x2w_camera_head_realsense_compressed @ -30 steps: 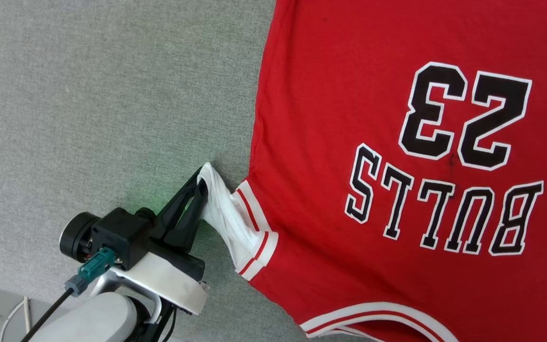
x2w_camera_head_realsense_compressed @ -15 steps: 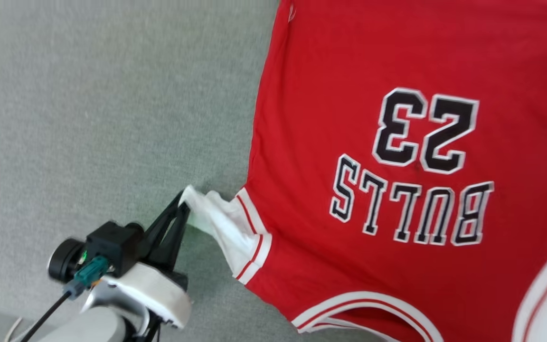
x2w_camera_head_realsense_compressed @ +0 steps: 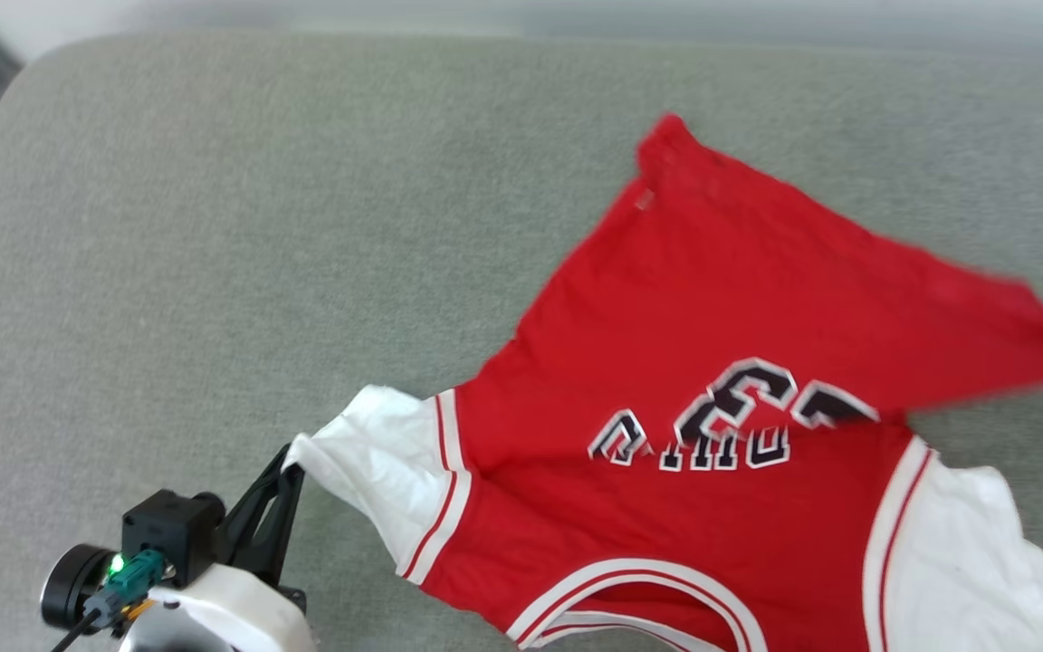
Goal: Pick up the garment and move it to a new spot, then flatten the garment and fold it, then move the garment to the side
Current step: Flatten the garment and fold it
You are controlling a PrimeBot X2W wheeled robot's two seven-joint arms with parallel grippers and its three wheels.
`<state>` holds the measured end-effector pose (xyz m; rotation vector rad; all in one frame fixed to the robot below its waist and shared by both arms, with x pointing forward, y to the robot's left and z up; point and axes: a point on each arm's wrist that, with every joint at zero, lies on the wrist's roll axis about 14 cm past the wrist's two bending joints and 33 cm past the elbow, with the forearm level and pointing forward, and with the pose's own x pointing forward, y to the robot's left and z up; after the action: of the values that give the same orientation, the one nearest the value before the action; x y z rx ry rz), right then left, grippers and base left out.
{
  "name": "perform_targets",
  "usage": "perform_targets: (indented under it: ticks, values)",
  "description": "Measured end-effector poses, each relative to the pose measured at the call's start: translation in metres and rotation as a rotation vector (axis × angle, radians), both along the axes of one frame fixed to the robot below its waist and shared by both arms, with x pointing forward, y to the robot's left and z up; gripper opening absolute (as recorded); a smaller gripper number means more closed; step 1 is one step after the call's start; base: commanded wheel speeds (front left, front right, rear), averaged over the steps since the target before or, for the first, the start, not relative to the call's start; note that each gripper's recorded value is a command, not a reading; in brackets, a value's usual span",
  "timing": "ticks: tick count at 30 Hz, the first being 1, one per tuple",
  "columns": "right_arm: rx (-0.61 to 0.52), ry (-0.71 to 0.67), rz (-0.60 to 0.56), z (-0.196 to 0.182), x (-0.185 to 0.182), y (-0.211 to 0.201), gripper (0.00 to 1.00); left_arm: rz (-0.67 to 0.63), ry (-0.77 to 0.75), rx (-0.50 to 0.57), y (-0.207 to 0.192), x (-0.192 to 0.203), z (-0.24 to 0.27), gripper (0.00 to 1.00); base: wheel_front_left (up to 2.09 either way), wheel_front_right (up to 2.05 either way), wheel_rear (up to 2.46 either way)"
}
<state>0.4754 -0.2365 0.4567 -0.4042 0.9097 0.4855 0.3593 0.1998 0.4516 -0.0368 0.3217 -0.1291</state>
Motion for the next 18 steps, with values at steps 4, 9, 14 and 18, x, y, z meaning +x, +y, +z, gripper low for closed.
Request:
perform_targets:
  ticks: [4,9,14,18]
  values:
    - [0.021,0.058,-0.074,-0.022,-0.047,-0.030,0.00,-0.012,-0.014,0.000,-0.002,-0.002,0.005,0.00,0.00,0.00,0.00]
    - [0.058,0.158,-0.152,-0.051,-0.106,-0.050,0.00,-0.019,-0.012,0.004,-0.003,-0.005,0.005,0.00,0.00,0.00,0.00]
    - [0.063,0.273,-0.216,-0.078,-0.159,-0.063,0.00,-0.022,-0.010,0.005,-0.005,-0.006,0.005,0.00,0.00,0.00,0.00]
    - [0.098,0.295,-0.249,-0.089,-0.170,-0.058,0.50,-0.021,-0.001,0.007,-0.004,-0.007,0.002,0.00,0.00,0.00,0.00]
